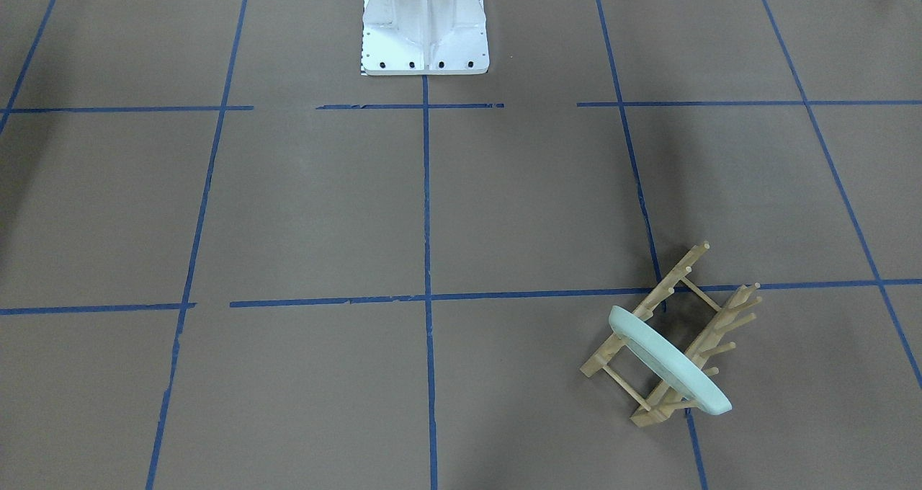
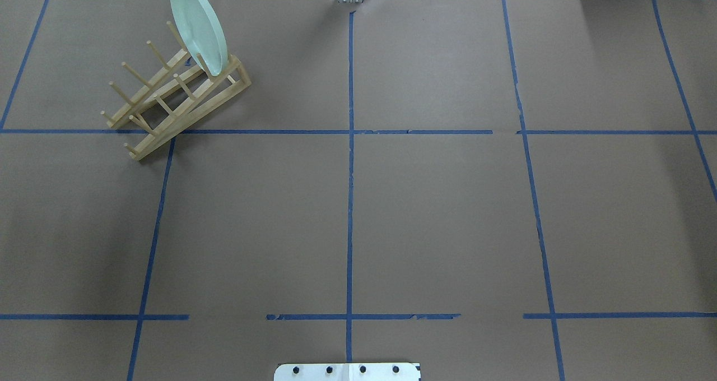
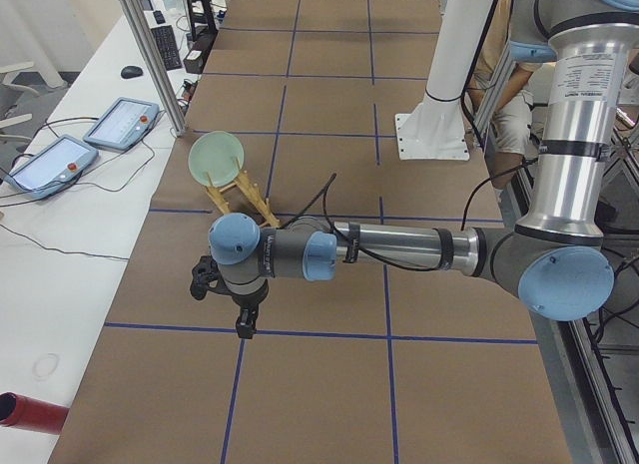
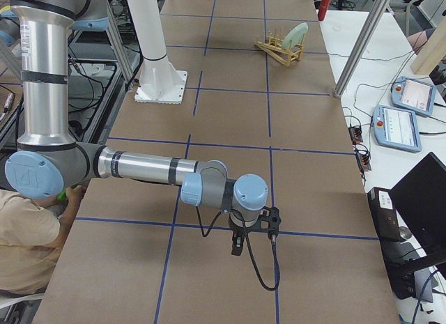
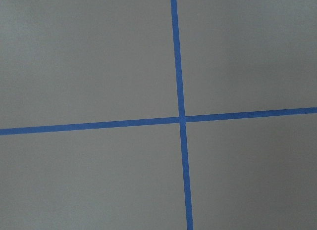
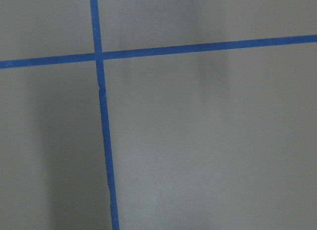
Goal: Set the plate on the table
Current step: 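Move the left gripper toward the pale green plate in the wooden rack, then grasp the rim of the pale green plate with the left gripper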
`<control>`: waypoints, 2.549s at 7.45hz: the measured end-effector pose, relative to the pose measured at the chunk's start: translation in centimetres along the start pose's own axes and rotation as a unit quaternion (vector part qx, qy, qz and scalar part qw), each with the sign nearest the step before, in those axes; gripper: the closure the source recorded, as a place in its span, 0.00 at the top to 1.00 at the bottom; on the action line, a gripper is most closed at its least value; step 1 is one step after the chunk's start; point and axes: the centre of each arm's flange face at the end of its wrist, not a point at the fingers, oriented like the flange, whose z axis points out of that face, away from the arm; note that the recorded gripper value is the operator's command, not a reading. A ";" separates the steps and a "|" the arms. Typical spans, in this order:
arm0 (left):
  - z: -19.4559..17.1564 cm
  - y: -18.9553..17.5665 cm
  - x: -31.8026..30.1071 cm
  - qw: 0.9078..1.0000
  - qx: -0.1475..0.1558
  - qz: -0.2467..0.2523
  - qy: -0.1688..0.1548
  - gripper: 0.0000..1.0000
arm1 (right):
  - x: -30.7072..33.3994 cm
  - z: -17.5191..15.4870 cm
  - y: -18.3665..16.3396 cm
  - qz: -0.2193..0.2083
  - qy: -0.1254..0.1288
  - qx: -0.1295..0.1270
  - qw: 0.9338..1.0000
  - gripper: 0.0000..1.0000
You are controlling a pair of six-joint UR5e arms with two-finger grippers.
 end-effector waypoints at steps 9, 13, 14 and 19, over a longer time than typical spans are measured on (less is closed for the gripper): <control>-2.3 -2.1 5.7 1.000 -0.002 -0.022 0.023 1.00 | 0.0 0.0 0.0 0.000 0.000 0.000 1.000 1.00; -1.1 -9.2 23.0 0.970 0.066 -0.184 0.142 1.00 | 0.0 0.0 0.0 0.000 0.000 0.000 1.000 1.00; -1.0 -11.2 28.0 0.955 0.071 -0.225 0.178 1.00 | 0.0 0.0 0.0 0.000 0.000 0.000 1.000 1.00; 1.4 -17.0 40.1 0.849 0.209 -0.387 0.294 1.00 | 0.0 0.0 0.0 0.000 0.000 0.000 1.000 1.00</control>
